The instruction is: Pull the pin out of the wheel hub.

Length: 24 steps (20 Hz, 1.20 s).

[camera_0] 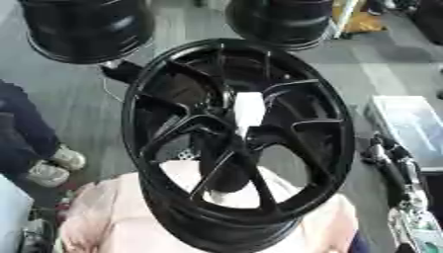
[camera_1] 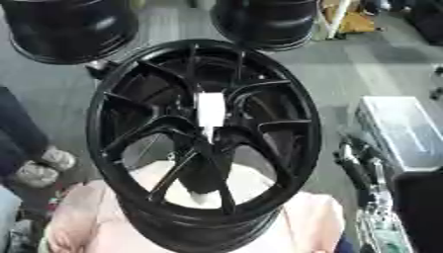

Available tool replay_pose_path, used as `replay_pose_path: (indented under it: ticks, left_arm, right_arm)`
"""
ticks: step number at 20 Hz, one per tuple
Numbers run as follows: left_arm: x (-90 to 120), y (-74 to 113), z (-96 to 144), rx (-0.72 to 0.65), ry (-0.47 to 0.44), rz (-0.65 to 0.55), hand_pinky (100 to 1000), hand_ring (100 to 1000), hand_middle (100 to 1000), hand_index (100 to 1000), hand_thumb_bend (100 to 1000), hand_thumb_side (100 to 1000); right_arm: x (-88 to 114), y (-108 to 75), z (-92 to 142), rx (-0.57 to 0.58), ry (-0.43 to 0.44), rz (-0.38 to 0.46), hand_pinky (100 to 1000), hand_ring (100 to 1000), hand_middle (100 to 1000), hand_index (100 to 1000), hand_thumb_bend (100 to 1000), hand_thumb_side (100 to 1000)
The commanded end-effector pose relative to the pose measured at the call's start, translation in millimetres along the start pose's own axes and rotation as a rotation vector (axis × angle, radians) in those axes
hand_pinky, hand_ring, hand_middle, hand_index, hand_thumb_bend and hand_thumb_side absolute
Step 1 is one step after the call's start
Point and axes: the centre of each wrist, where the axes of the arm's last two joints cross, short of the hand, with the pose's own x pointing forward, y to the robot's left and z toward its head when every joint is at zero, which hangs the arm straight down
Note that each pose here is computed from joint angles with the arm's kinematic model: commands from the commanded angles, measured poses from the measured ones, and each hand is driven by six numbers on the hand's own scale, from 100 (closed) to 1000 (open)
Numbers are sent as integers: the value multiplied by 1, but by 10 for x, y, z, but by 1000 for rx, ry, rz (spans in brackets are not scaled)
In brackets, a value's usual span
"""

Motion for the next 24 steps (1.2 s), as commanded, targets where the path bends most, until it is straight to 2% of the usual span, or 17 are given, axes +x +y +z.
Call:
replay_pose_path:
  ticks: [1, 11, 15, 19, 24]
  left_arm:
    - [101, 2, -19, -10, -36, -10, 696, 611, 609, 610, 187, 660]
    - [116, 5, -27, -12, -43, -13, 697, 613, 611, 611, 191, 654]
    - [226, 68, -87, -31, -91, -63, 700, 623, 623, 615, 219, 618]
    - [502, 227, -253, -114, -224, -208, 710, 643, 644, 635, 264, 564]
    - [1098, 348, -586, -350, -482, -514, 727, 664, 666, 674, 331, 504]
  right_arm:
    - [76, -49, -49, -4, -28, 12, 663, 627, 762, 793, 131, 471]
    - [80, -45, -53, -2, -30, 13, 663, 627, 762, 793, 133, 470]
    - [75, -48, -49, -1, -27, 15, 663, 626, 762, 793, 134, 470]
    - [69, -76, -44, -3, -23, 25, 663, 626, 762, 793, 136, 469]
    - [66, -108, -41, 2, -20, 40, 663, 627, 762, 793, 136, 469]
